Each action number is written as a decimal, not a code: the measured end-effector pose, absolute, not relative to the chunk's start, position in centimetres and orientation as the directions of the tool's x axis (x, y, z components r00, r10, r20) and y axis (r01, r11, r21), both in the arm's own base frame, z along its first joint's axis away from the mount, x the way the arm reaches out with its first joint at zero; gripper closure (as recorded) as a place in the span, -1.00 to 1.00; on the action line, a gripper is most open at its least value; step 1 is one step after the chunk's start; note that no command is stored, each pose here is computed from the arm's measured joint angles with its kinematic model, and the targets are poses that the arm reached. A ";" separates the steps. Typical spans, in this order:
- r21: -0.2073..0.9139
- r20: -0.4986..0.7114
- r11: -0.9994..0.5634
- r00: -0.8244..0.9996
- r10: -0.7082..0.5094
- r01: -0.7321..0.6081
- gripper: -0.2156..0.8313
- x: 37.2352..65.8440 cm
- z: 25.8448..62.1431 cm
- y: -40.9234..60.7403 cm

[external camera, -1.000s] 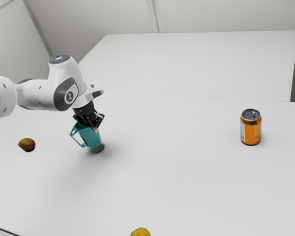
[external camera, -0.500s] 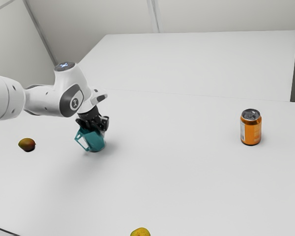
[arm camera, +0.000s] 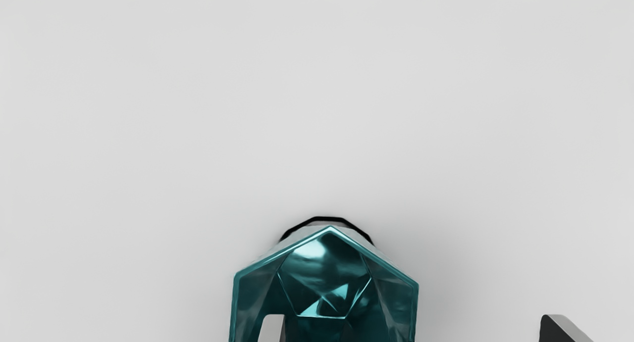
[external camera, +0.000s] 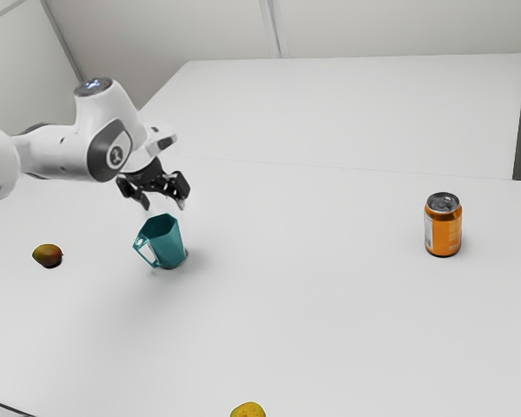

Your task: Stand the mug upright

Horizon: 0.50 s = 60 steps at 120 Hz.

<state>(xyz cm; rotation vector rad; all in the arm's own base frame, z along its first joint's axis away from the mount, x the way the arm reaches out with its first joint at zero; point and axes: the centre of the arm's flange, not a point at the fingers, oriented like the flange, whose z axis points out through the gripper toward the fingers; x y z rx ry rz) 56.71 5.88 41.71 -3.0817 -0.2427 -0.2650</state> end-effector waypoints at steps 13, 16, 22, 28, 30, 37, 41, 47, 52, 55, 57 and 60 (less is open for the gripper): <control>-0.027 0.187 -0.986 0.970 0.155 0.162 -0.53 56.9 45.0 5.9; -0.028 0.188 -0.986 0.970 0.154 0.162 -0.54 57.0 45.8 5.9; -0.032 0.188 -0.986 0.970 0.153 0.161 -0.55 57.3 47.4 5.9; -0.037 0.188 -0.986 0.971 0.150 0.160 -0.56 57.5 49.0 5.9; -0.039 0.188 -0.987 0.971 0.149 0.159 -0.56 57.5 49.5 5.9; -0.043 0.185 -0.987 0.972 0.147 0.158 -0.57 57.6 51.1 5.9; -0.046 0.183 -0.986 0.972 0.146 0.157 -0.57 57.7 52.1 5.8; -0.050 0.181 -0.986 0.973 0.145 0.157 -0.57 57.8 53.6 5.8; -0.053 0.178 -0.986 0.973 0.145 0.156 -0.58 57.8 54.8 5.7; -0.054 0.177 -0.986 0.974 0.145 0.156 -0.58 57.8 55.5 5.7; -0.055 0.176 -0.986 0.974 0.145 0.157 -0.58 57.7 56.0 5.7; -0.056 0.173 -0.986 0.974 0.145 0.157 -0.58 57.7 56.7 5.7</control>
